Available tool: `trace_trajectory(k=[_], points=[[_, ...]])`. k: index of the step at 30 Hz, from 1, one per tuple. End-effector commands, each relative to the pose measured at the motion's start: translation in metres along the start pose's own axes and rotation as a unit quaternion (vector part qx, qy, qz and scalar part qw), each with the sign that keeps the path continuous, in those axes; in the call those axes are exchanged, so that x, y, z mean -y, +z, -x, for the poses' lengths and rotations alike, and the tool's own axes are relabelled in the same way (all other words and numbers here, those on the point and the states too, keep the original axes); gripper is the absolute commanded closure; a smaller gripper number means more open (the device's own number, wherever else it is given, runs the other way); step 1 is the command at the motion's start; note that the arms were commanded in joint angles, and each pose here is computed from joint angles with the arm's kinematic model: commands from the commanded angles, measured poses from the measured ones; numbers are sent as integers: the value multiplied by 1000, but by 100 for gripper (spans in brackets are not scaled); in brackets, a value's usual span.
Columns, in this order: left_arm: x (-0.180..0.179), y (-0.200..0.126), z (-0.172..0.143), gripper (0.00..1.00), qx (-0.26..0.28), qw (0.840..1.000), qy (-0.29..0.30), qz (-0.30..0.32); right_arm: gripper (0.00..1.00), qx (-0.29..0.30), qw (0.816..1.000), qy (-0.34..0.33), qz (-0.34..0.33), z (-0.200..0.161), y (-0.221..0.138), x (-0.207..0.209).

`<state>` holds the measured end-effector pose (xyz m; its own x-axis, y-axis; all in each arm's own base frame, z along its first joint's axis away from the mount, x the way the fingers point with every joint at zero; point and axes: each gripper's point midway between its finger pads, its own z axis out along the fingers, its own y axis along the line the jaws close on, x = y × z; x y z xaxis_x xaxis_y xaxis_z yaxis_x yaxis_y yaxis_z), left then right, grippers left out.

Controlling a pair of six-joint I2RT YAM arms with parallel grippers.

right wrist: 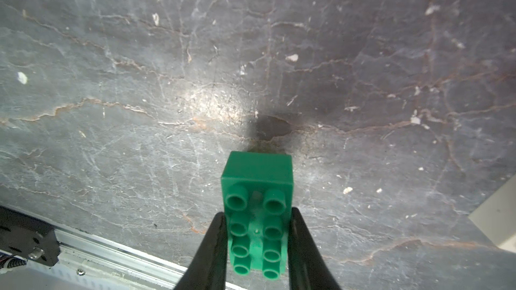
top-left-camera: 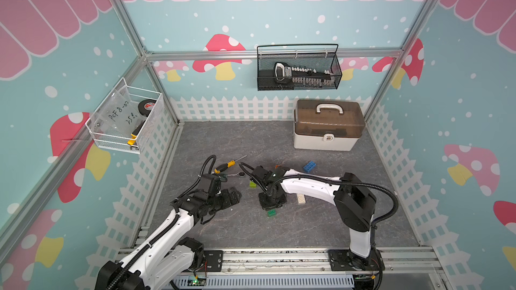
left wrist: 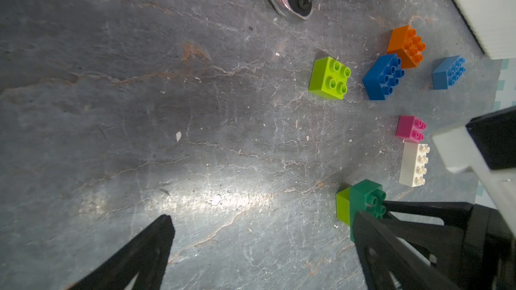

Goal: Assemble a heart with lego
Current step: Assemble the lego brick with the lego brick.

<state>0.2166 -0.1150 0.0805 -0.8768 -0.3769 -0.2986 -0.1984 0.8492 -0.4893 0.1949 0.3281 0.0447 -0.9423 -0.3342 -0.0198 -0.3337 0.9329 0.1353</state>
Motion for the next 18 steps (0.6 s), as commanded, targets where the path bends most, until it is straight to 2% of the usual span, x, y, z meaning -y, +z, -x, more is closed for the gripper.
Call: trace_trajectory(k=[1, 3, 7, 11, 13, 15, 18], points=[[-1, 0, -1, 1, 3, 1000, -7, 0, 84, -83, 991, -35, -94, -30, 58, 45], [0, -1, 2, 1, 8, 1000, -4, 1, 84, -94, 987, -77, -109, -32, 57, 51], [3, -7, 10, 1, 19, 1000, 6, 6, 83, -58, 967, -226, -104, -14, 17, 46], [-1, -12, 17, 0, 33, 999, 9, 18, 83, -49, 917, -387, -85, -16, -11, 44], [-4, -14, 20, 1, 38, 999, 6, 28, 83, -69, 881, -462, -70, -23, -12, 46], [-9, -14, 22, 1, 40, 998, 1, 41, 83, -80, 852, -512, -73, -22, -14, 52], [-11, -15, 25, 1, 45, 998, -2, 49, 81, -80, 829, -551, -57, -9, -19, 51]])
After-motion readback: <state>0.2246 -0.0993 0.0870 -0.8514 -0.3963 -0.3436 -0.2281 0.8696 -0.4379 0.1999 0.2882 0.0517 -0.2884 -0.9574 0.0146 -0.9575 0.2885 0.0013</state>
